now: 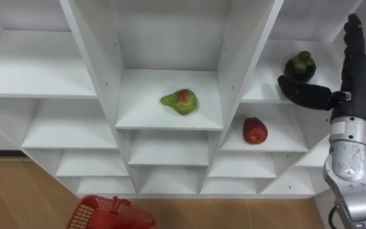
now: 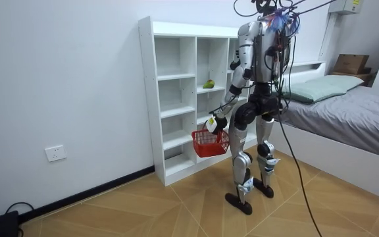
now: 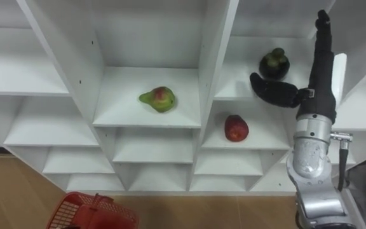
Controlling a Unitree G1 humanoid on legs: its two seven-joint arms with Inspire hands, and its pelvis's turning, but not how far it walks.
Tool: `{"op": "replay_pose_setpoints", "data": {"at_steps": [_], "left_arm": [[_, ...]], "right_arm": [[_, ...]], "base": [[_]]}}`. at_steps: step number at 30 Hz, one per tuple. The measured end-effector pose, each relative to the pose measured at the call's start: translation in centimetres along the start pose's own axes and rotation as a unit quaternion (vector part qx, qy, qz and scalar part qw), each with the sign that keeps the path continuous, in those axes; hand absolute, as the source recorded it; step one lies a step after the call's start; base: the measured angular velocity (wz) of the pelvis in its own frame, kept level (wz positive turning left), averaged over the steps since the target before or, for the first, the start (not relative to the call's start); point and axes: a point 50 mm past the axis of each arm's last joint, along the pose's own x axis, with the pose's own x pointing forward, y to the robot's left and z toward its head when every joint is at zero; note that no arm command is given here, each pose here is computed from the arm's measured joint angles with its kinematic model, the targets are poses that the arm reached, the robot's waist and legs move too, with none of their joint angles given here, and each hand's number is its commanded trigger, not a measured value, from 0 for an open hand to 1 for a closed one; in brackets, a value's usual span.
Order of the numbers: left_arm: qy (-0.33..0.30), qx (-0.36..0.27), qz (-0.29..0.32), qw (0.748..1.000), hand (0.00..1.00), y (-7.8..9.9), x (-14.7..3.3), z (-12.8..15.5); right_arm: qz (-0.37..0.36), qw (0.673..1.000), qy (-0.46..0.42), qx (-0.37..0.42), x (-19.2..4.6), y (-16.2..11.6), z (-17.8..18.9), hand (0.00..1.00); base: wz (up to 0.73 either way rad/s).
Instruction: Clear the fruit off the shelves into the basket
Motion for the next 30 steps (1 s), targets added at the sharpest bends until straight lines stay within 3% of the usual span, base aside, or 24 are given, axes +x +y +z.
{"op": "replay_pose_setpoints", "data": {"at_steps": [12, 30], "left_arm": [[0.02, -0.002, -0.005, 1.0, 1.0, -0.1, 0.0, -0.4], [0.036, -0.007, -0.02, 0.999, 1.0, 0.2, 0.0, -0.6]], "right_arm": [[-0.003, 0.999, 0.044, 0.006, 2.0, 0.0, -0.9, 0.0], [0.073, 0.991, 0.116, 0.0, 1.5, 0.5, -3.2, 0.0]], "base": [[0.02], [0.01]]}}
